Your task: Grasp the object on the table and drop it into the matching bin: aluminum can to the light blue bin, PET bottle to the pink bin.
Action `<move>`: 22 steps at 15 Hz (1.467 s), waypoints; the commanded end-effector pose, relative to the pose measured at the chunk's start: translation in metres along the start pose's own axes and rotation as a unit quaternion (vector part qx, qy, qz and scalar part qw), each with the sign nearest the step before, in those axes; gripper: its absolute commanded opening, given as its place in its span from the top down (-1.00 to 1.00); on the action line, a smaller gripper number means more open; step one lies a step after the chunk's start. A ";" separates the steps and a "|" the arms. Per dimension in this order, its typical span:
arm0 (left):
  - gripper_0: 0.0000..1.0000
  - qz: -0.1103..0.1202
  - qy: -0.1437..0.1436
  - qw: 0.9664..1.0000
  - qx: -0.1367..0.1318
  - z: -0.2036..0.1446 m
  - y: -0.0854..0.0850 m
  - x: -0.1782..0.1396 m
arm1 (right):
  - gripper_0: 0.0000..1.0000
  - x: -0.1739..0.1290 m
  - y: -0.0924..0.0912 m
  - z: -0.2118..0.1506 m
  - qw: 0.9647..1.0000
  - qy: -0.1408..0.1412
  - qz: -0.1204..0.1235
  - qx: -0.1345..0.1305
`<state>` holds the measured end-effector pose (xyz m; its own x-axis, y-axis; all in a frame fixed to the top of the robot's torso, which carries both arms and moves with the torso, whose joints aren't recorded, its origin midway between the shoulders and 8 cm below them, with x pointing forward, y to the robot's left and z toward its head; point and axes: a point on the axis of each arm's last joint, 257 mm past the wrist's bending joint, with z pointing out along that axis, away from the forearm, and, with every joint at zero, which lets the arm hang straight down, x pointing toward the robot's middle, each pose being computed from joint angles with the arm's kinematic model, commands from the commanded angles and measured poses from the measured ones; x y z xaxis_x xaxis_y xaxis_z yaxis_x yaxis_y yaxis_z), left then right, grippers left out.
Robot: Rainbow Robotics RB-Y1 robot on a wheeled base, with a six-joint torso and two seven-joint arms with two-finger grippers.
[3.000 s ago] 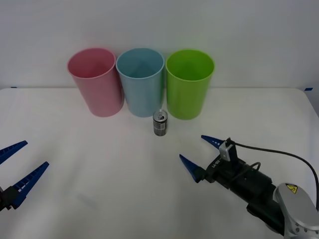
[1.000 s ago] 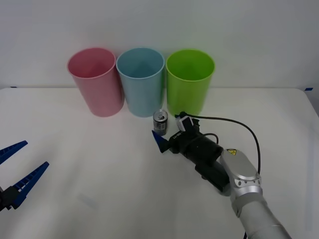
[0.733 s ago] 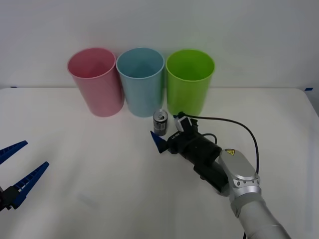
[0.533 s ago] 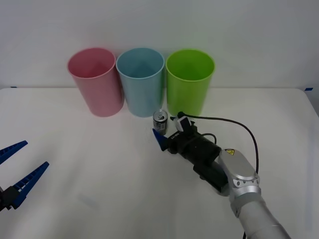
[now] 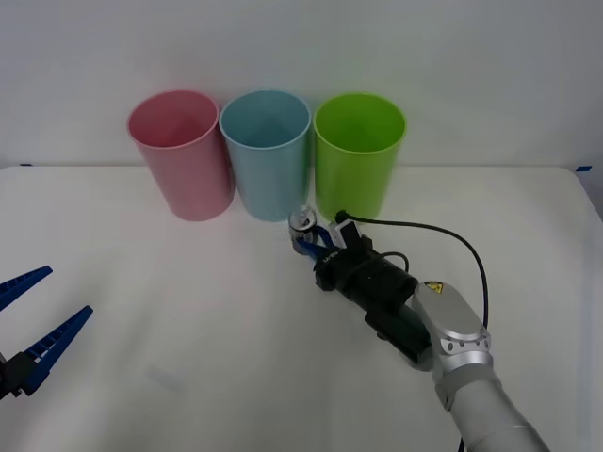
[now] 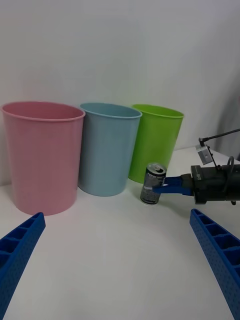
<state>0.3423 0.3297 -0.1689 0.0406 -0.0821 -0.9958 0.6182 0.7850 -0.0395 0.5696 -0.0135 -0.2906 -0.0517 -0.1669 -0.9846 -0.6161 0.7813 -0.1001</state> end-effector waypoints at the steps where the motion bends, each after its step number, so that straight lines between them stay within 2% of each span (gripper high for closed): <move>1: -1.00 0.000 0.000 1.000 0.000 0.000 0.000 0.000 | 1.00 0.000 0.000 0.000 1.000 0.000 0.000 -0.001; 7: -1.00 0.000 0.000 1.000 0.000 0.000 0.000 0.000 | 1.00 -0.008 0.005 0.000 1.000 -0.011 0.004 -0.009; 11: -1.00 0.000 0.000 1.000 0.000 0.000 0.000 0.000 | 1.00 -0.028 0.018 -0.007 0.999 -0.041 0.014 -0.027; 13: -1.00 0.000 0.000 1.000 0.000 0.000 0.000 0.000 | 1.00 -0.041 0.026 -0.014 0.997 -0.062 0.022 -0.038; 14: -1.00 0.000 0.000 1.000 0.000 0.000 0.000 0.000 | 1.00 -0.051 0.036 -0.017 0.995 -0.077 0.033 -0.047; 17: -1.00 0.000 0.000 1.000 0.000 0.000 0.000 0.000 | 1.00 -0.074 0.033 -0.041 0.993 -0.107 0.034 -0.045; 22: -1.00 0.000 0.000 1.000 0.000 0.000 0.000 0.000 | 1.00 -0.108 0.034 -0.084 0.987 -0.136 0.071 -0.048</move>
<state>0.3422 0.3297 -0.1689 0.0406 -0.0821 -0.9958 0.6182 0.7851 -0.0395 0.4917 -0.0175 -0.1812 0.0617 0.1029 -0.9928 -0.6892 0.7239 0.0322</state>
